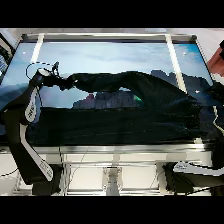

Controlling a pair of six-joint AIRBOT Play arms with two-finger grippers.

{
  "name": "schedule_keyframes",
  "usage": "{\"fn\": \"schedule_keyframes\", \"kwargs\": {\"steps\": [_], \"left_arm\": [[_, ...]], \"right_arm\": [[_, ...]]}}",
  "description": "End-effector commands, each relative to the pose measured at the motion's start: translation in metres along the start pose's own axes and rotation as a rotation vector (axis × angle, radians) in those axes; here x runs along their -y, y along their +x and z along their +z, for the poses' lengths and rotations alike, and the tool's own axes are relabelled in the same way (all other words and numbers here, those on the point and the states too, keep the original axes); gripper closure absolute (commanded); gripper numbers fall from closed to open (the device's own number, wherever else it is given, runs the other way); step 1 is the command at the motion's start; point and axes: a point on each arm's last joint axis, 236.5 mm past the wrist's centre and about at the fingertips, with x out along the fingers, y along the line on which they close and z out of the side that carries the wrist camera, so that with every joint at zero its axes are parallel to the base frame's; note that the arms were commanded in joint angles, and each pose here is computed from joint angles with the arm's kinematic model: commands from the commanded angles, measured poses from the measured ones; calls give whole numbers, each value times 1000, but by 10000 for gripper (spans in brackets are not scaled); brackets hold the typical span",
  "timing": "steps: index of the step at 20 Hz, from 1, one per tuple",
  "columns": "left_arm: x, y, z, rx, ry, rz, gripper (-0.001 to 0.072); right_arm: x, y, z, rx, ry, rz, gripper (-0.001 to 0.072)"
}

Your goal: Fold the clothes and pants, and hang the long-sleeved shirts on hangers.

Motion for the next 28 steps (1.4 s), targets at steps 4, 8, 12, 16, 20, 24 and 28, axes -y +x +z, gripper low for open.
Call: {"fn": "schedule_keyframes", "kwargs": {"steps": [4, 8, 12, 16, 20, 24, 28], "left_arm": [[-16, -66, 25, 61, -32, 2, 682], [-66, -138, 19, 49, -95, 121, 682], [-119, -214, -9, -7, -135, 346, 682], [-156, -264, -39, -87, -158, 529, 682], [-175, -279, -57, -151, -176, 609, 680], [-174, -278, -56, -157, -149, 603, 415], [-175, -278, -55, -155, -148, 603, 200]], "right_arm": [[20, 54, -14, -113, 161, -13, 370], [27, 83, -28, -189, 232, -2, 389], [1, 93, -26, -193, 190, 37, 387], [-22, 102, -29, -211, 137, 50, 365], [-34, 106, -29, -212, 114, 58, 364], [-37, 107, -29, -213, 112, 62, 363], [-37, 107, -29, -213, 110, 62, 265]]}}
